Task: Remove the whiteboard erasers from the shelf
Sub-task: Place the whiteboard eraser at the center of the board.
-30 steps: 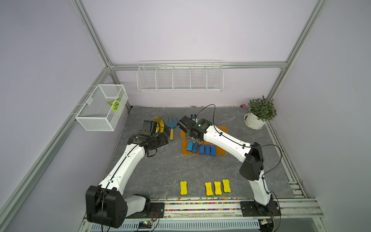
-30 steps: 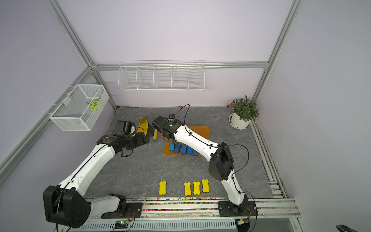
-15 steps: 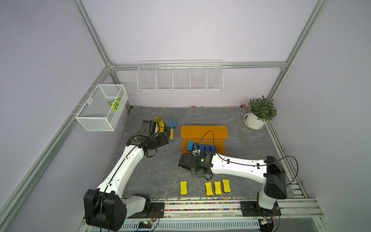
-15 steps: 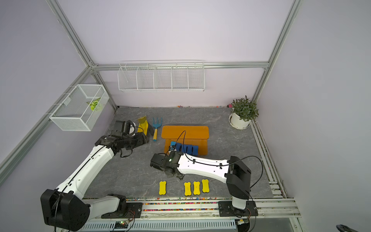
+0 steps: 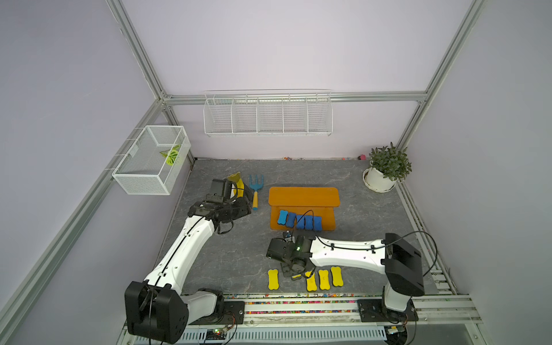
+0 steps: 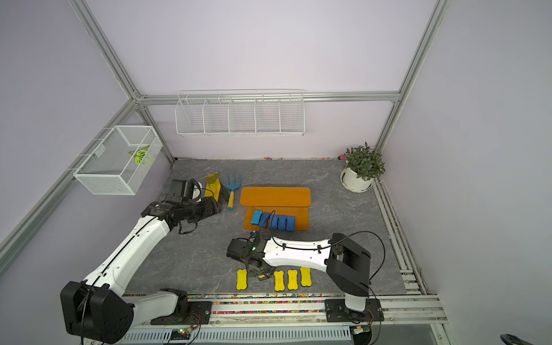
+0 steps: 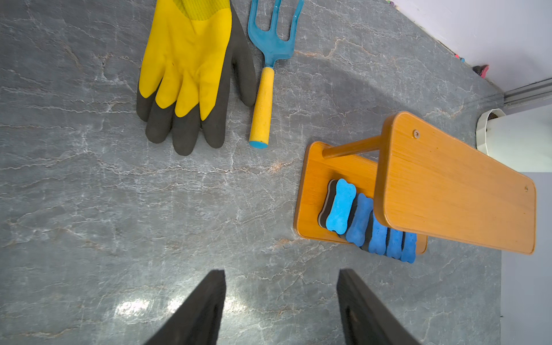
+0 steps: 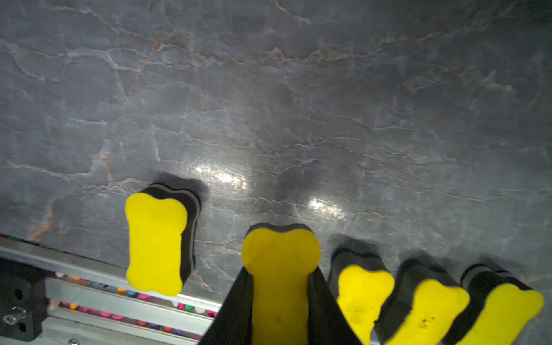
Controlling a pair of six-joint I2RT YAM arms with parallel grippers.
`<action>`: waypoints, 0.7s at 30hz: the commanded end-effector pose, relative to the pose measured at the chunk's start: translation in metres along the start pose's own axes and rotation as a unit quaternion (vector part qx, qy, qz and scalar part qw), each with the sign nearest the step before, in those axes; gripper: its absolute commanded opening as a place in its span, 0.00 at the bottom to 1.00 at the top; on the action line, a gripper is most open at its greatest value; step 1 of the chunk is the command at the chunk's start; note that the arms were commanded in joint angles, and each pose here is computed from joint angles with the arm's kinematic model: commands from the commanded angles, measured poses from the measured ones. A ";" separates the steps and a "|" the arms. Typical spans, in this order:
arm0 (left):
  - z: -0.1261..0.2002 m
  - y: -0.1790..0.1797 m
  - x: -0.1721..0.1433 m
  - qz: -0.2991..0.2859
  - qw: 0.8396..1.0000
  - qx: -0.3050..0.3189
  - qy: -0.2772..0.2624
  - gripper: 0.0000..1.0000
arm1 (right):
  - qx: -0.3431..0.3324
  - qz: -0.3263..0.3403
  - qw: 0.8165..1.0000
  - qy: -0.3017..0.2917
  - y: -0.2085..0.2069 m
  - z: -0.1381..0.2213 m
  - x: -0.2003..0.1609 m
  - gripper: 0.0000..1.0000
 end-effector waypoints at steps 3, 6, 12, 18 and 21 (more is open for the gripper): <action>0.002 -0.005 0.005 -0.008 1.000 -0.004 0.002 0.65 | 0.012 0.004 0.999 0.031 0.006 -0.014 -0.015 0.31; 0.002 -0.006 0.006 -0.009 1.000 -0.005 0.001 0.65 | 0.012 0.002 0.999 0.044 0.006 -0.017 -0.021 0.33; 0.003 -0.006 0.006 -0.009 1.000 -0.005 0.001 0.65 | 0.015 0.001 0.998 0.068 0.007 -0.025 -0.030 0.37; 0.005 -0.005 0.005 -0.010 1.000 -0.006 -0.003 0.65 | 0.017 0.005 0.997 0.080 0.010 -0.029 -0.031 0.39; 0.005 -0.005 0.006 -0.010 1.000 -0.006 -0.004 0.65 | 0.017 0.007 0.996 0.087 0.011 -0.030 -0.032 0.41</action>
Point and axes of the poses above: each gripper's point midway between its finger pads, its own z axis back along the fingers, its own y axis along the line the jaws close on, x = y × z, the point moved 1 cm from there along z, back along the fingers, and after that the axes turned 15 degrees about z, right-handed, at the moved point
